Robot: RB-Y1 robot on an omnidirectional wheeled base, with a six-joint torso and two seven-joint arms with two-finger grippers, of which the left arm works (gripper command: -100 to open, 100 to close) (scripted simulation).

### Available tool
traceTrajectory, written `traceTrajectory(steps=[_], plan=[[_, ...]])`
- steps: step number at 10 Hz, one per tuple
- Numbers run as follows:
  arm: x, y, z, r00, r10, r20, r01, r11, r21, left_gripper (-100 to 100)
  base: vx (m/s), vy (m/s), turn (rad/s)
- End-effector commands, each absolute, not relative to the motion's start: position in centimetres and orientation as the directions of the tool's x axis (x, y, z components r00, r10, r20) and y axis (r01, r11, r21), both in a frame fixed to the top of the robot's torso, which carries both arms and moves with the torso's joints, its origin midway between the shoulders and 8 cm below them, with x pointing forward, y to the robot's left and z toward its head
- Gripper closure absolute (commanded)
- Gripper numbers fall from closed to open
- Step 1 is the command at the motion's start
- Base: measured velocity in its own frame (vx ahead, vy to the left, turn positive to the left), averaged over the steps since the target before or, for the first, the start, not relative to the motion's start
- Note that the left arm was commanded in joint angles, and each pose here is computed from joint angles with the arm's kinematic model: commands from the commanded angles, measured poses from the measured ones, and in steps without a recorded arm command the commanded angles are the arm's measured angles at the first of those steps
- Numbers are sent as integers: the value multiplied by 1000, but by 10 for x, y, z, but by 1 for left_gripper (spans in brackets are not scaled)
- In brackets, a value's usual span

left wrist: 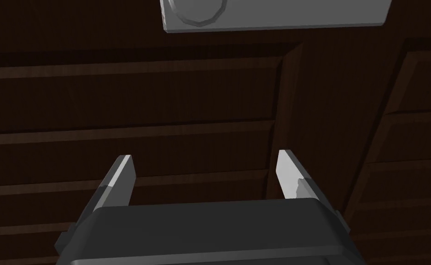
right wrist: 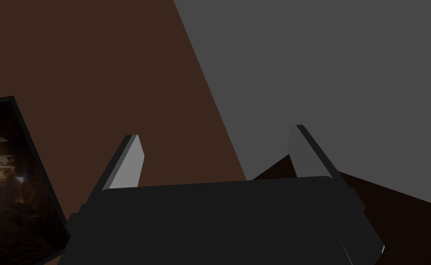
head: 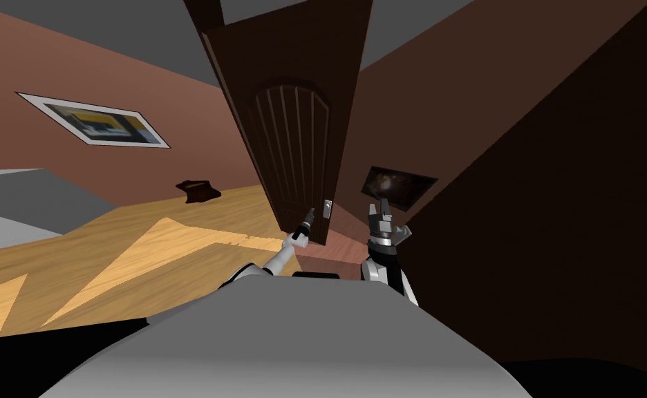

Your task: Push the door open

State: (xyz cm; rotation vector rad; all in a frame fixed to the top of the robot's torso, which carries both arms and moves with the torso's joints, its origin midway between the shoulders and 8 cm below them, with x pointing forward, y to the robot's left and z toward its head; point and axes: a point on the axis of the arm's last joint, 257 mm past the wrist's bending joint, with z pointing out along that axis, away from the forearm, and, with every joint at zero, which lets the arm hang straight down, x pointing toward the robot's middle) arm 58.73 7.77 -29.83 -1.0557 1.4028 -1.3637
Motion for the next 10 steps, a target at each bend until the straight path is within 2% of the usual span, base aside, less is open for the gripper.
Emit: traceTrajectory(steps=[1,4,6,8,10], plan=[[589,75,-298,-236,-972,-16,3,16,-1000,-100,-164,-123,-79],[589,73,-297,-233,-973,-7,1,7,-1000,-100,-87,-152,-24],[591,88,-297,-217,-976,-27,5,27,-1000,-100,32,147,-55],[592,105,-298,-194,-980,-53,11,52,-999,-100,133,146,-72],[593,121,-298,-169,-983,-73,16,72,-997,-100,132,65,-100]])
